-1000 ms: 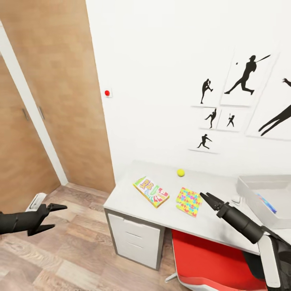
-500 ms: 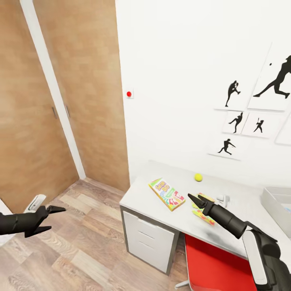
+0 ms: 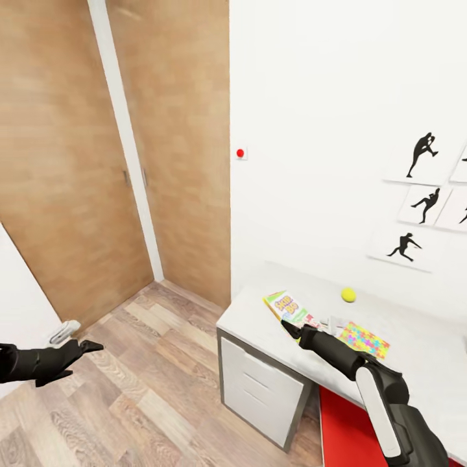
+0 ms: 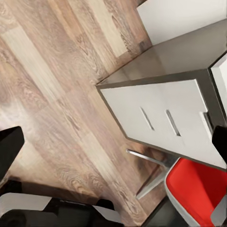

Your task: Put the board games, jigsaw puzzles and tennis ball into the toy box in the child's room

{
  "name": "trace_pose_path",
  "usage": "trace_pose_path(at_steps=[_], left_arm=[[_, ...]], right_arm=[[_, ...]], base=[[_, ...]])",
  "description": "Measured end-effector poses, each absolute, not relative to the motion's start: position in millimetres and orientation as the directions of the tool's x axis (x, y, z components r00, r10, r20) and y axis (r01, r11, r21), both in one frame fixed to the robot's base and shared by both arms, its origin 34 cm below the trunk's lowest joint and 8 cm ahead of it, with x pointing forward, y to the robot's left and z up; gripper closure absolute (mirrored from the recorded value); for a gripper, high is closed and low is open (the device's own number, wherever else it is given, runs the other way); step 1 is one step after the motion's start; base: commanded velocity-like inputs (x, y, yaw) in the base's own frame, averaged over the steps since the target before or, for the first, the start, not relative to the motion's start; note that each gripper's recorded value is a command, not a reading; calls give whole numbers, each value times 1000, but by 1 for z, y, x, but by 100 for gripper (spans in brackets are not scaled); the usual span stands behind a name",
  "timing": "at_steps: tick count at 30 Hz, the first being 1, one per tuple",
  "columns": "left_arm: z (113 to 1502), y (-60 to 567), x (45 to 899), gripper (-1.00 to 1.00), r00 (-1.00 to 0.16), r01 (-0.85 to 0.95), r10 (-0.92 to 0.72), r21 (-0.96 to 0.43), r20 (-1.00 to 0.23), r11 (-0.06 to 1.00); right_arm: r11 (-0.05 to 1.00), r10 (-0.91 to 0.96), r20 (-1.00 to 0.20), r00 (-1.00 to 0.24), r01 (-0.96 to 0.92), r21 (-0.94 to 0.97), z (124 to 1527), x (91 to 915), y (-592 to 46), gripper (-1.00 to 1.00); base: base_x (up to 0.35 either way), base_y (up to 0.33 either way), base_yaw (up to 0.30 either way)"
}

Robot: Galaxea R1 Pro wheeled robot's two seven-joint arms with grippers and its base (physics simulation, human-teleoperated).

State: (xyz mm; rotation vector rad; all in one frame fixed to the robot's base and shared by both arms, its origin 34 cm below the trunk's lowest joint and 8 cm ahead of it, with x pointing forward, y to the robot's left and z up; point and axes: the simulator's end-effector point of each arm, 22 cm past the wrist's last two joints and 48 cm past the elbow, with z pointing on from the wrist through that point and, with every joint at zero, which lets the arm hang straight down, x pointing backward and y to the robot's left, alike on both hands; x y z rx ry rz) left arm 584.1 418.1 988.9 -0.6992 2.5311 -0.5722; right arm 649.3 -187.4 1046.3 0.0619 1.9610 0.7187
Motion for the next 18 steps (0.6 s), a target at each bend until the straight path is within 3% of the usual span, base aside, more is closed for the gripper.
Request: trace_pose_path(at_steps=[8, 18], left_arm=[[986, 437, 594, -100, -718, -412, -581, -439, -383, 799], [980, 447, 594, -100, -697, -442, -599, -421, -394, 792]], right_arm=[[826, 326, -799, -505, -258, 501, 1044, 648, -180, -100], [848, 306, -801, -515, -235, 475, 1038, 648, -177, -100]], base=[[0, 0, 280], [-3, 3, 280]])
